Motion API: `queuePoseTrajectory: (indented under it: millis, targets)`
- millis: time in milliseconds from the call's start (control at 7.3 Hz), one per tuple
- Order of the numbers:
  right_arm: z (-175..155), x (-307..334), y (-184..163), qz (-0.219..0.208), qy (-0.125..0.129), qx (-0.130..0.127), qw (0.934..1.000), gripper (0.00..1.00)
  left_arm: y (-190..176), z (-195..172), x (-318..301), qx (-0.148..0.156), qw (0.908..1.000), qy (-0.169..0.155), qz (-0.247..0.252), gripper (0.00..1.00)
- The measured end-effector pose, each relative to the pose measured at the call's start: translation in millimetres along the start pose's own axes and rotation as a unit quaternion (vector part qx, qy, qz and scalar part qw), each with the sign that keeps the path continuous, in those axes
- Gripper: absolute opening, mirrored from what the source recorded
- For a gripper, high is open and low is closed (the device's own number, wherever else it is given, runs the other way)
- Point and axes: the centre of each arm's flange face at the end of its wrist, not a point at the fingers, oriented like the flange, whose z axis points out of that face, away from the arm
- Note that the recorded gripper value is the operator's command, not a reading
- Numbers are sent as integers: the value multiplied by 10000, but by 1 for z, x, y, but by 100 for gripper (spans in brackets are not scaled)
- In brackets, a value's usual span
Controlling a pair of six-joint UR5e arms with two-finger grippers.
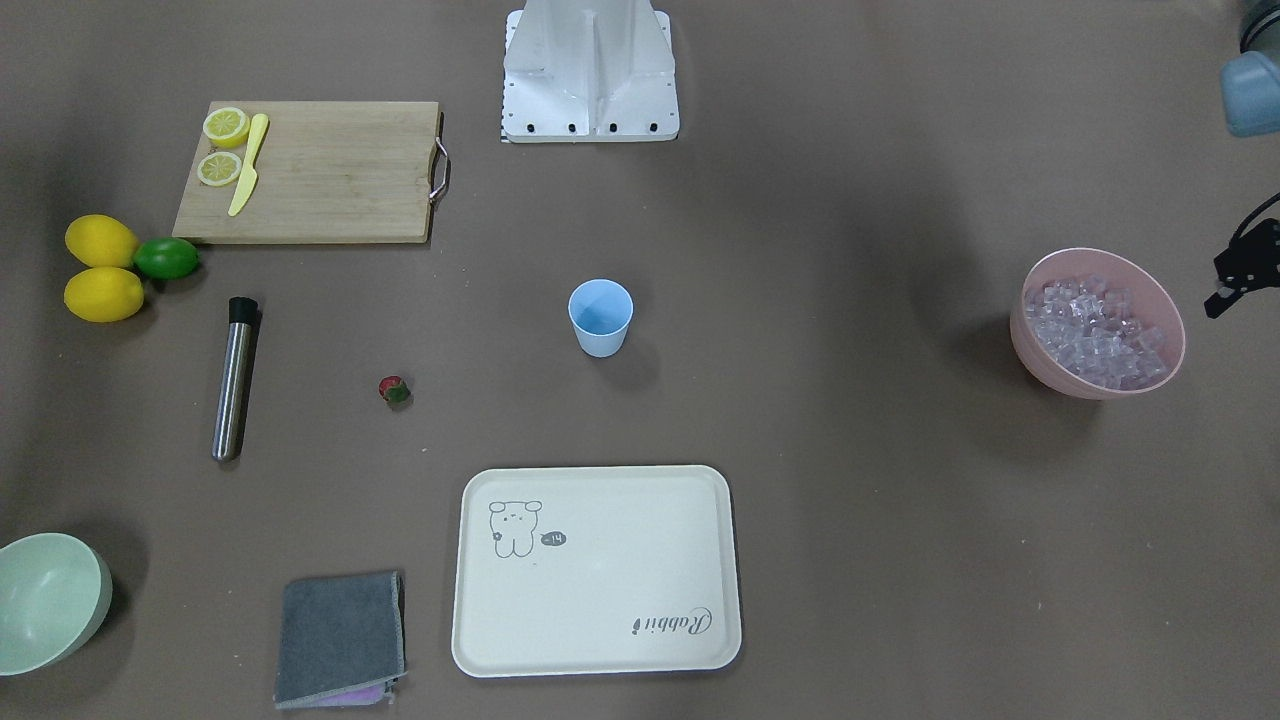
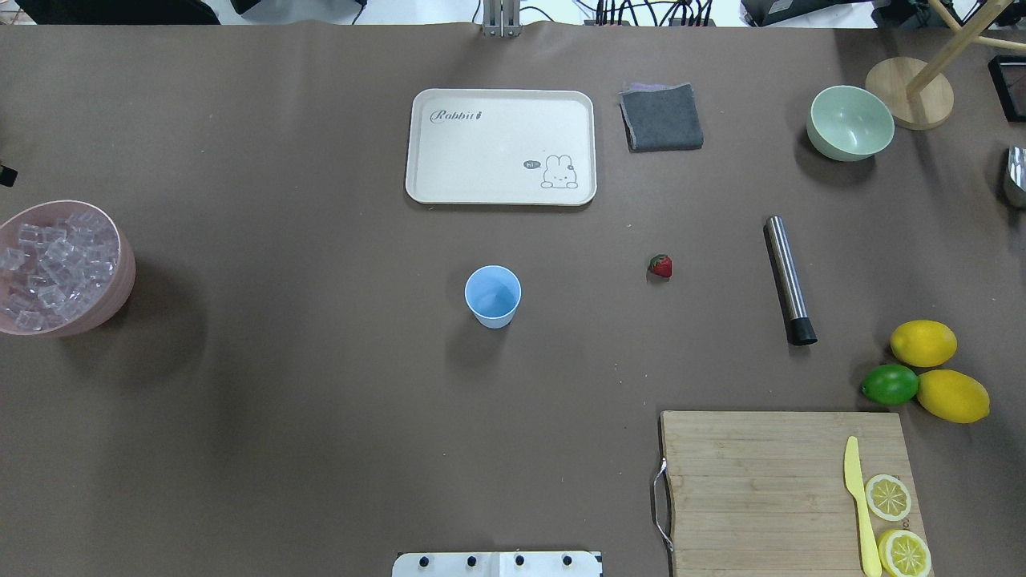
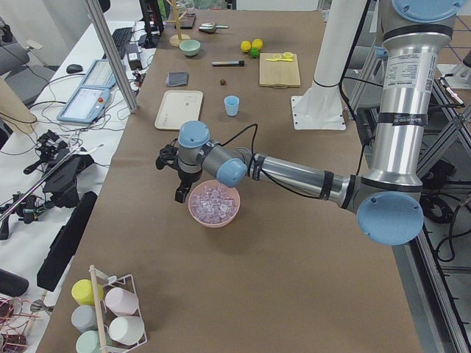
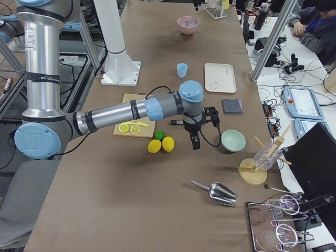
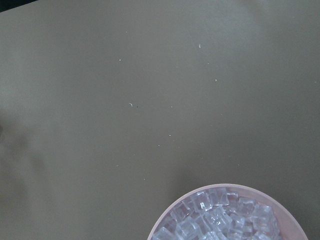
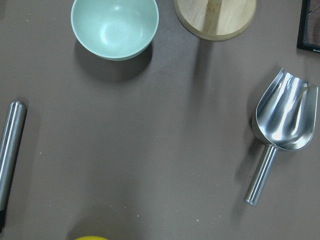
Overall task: Mash ice and strawberries in cup
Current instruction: 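Lower the left gripper into the pink ice bowl and grasp an ice cube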
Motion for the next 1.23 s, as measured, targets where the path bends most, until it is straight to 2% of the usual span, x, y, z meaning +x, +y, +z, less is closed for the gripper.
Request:
queuePoseTrajectory:
  millis: [548, 822, 1233]
  targets:
    - [3, -6, 1, -74, -67, 81, 9999, 100, 75, 48, 15, -283, 9985, 156, -452, 98]
    - [3, -5, 1, -95, -69, 89, 9999, 100, 86, 60, 20, -379, 9979, 162, -508, 95]
    - [4, -5, 2, -124, -65, 134, 9998, 100, 93, 75, 22, -359, 9983, 253, -394, 77]
